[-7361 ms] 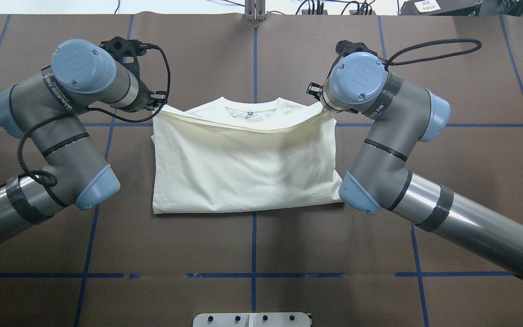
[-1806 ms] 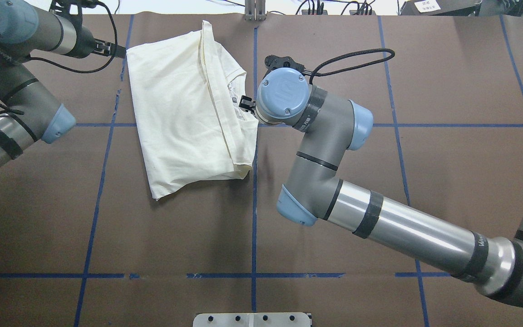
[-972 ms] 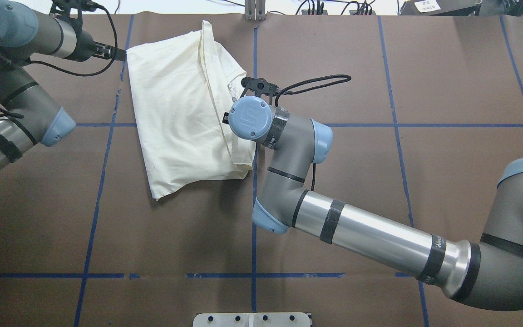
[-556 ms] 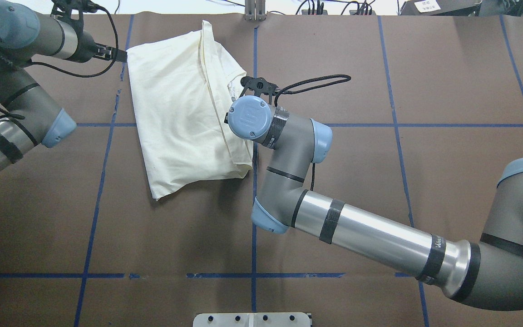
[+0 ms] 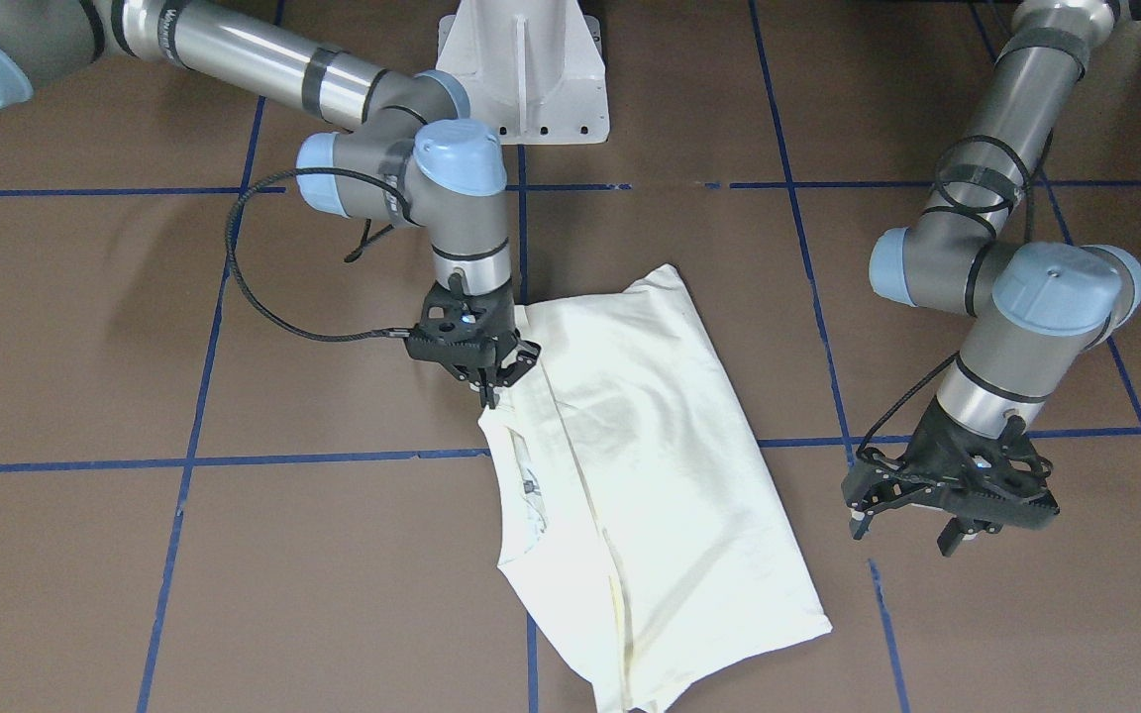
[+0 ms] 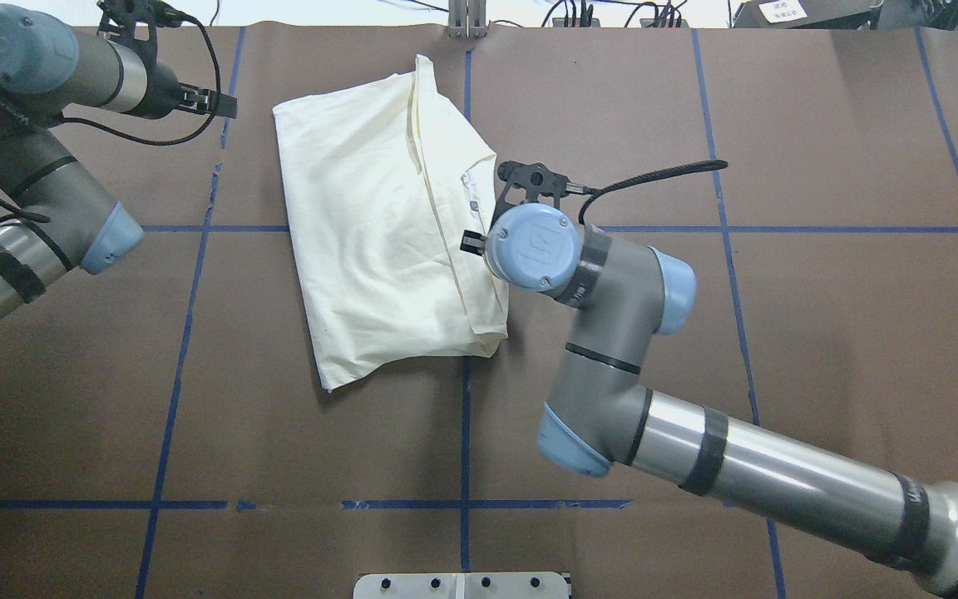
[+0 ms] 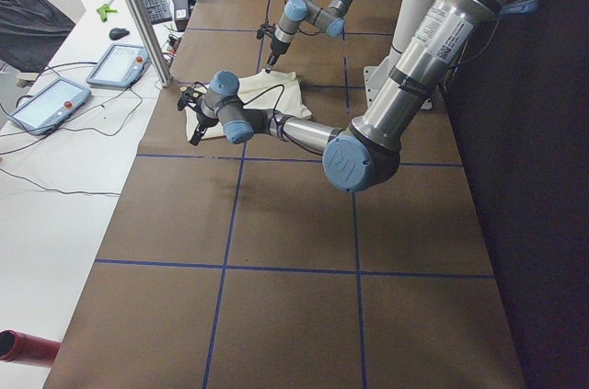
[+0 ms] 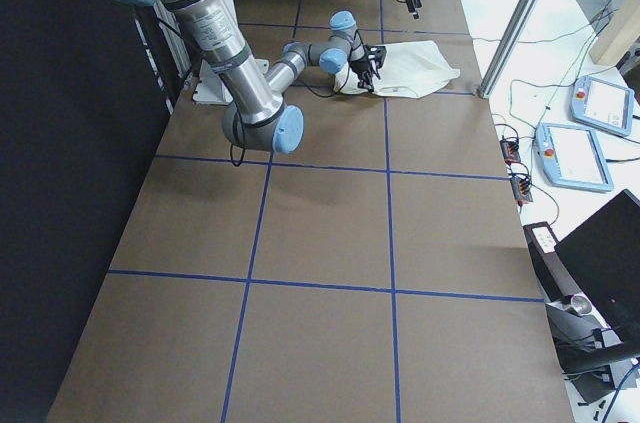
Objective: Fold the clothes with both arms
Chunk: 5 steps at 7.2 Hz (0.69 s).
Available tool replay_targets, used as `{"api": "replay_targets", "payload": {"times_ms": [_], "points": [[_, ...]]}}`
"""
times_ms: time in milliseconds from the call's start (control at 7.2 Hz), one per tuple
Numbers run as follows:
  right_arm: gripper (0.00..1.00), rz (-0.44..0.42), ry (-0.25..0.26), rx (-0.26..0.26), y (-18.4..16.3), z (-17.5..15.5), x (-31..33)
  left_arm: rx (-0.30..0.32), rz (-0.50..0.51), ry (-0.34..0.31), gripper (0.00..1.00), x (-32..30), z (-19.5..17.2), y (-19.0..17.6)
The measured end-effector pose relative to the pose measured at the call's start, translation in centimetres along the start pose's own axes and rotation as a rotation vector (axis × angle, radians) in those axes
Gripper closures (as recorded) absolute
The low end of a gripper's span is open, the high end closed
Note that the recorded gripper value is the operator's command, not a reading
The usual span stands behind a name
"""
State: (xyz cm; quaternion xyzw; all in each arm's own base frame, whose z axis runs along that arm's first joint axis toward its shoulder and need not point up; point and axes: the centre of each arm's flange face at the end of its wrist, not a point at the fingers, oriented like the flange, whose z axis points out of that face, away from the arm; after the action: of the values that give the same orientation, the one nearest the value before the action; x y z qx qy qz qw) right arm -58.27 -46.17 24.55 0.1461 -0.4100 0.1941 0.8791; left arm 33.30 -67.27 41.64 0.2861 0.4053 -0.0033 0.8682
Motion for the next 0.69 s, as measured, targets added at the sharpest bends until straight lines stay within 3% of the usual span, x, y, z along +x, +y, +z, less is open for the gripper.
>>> {"api": "replay_targets", "payload": {"times_ms": [278,417,556,694], "points": [[1.0,-0.034,-0.019,0.0,4.4,-3.0,6.6,-0.002,-0.003,0.002,0.0,0.2,0.1,0.1],[0.92,-0.047,-0.022,0.001,6.2,-4.1,9.0,-0.003,-0.002,0.003,0.0,0.3,0.1,0.2],[0.01,-0.052,-0.024,0.004,7.6,-5.1,10.8,-0.003,-0.002,0.004,0.0,0.4,0.1,0.2],[0.0,-0.061,-0.026,0.014,8.6,-5.8,11.8,0.0,-0.001,0.007,0.0,0.6,0.0,0.1]]}}
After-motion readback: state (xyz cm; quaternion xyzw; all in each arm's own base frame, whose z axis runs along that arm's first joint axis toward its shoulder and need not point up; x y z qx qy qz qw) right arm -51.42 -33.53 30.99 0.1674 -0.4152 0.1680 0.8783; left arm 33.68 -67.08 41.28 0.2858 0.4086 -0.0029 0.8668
